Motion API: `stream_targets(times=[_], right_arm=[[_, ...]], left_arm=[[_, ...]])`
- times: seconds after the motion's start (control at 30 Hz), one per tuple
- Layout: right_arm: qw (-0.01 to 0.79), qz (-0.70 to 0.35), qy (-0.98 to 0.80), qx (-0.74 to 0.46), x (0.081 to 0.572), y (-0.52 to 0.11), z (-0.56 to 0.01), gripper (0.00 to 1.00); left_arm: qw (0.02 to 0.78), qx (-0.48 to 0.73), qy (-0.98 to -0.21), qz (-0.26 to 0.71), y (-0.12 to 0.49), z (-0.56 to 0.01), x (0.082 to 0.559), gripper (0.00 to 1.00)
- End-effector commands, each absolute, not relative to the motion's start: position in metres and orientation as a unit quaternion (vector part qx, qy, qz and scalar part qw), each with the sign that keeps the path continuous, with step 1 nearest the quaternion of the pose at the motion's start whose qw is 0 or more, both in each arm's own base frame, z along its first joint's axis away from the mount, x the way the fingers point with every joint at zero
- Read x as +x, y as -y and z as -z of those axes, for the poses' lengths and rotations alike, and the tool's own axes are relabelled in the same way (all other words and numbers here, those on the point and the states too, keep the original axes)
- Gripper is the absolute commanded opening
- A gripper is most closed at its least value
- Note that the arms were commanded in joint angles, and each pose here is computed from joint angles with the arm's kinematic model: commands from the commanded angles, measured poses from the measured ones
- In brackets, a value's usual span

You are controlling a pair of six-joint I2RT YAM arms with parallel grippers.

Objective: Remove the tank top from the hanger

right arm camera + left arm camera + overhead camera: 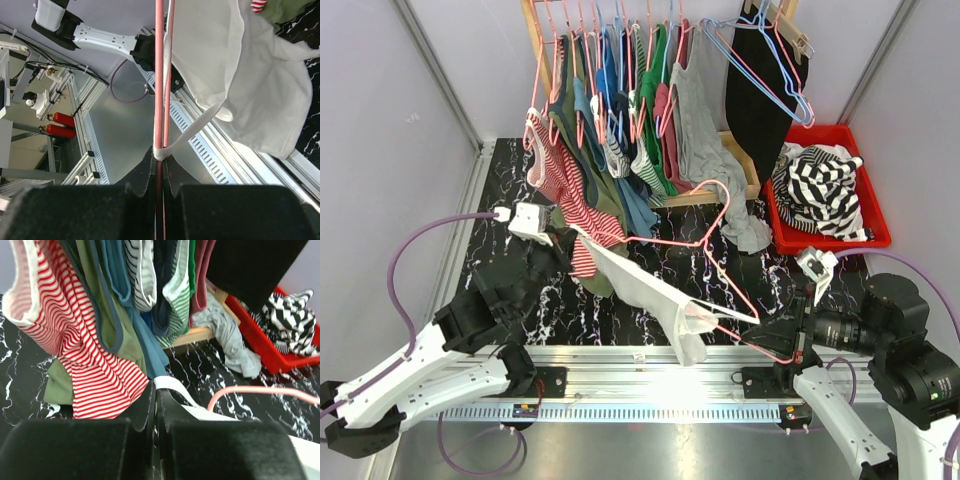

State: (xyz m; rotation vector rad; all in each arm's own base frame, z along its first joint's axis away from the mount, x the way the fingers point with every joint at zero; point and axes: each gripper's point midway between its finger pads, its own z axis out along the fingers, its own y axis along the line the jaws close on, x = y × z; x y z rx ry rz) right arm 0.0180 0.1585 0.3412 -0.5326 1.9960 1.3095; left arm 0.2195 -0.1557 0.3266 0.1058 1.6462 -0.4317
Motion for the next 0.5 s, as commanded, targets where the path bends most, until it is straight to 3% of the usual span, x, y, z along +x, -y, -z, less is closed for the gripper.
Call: stream_targets(times=[0.0,0.07,0.1,0.13,0.23,0.33,0.47], right_arm=[[0.384,-0.516,-0.728,-0.239,0.009,-0.159,-0.367,0.00],[0.414,-0.486,-0.739,-0.215,0.022,-0.153,-0.367,0.00],[0.423,-0.480,-0.740,-0.208,0.026,-0.151,-0.368,0.00],[0.432,-0.471,-0.744,-0.197,0.031,-0.149,-0.367,0.00],[0.443,-0.453,-0.752,-0.179,0.041,-0.145,-0.362,0.00],[0.443,-0.444,-0.759,-0.175,0.048,-0.144,-0.357,0.00],[0.429,-0.430,-0.775,-0.175,0.057,-0.144,-0.350,0.00]], left_arm=[[0.634,0.062,-0.743,0.206,0.163,-0.310,0.215,0.00],[0.608,0.089,-0.752,0.238,0.177,-0.299,0.205,0.09],[0.596,0.090,-0.754,0.262,0.182,-0.297,0.199,0.19],[0.576,0.113,-0.757,0.288,0.192,-0.291,0.189,0.41],[0.551,0.125,-0.752,0.339,0.197,-0.290,0.168,0.63],[0.544,0.135,-0.743,0.367,0.189,-0.296,0.150,0.74],[0.552,0.135,-0.738,0.363,0.162,-0.305,0.135,0.99]])
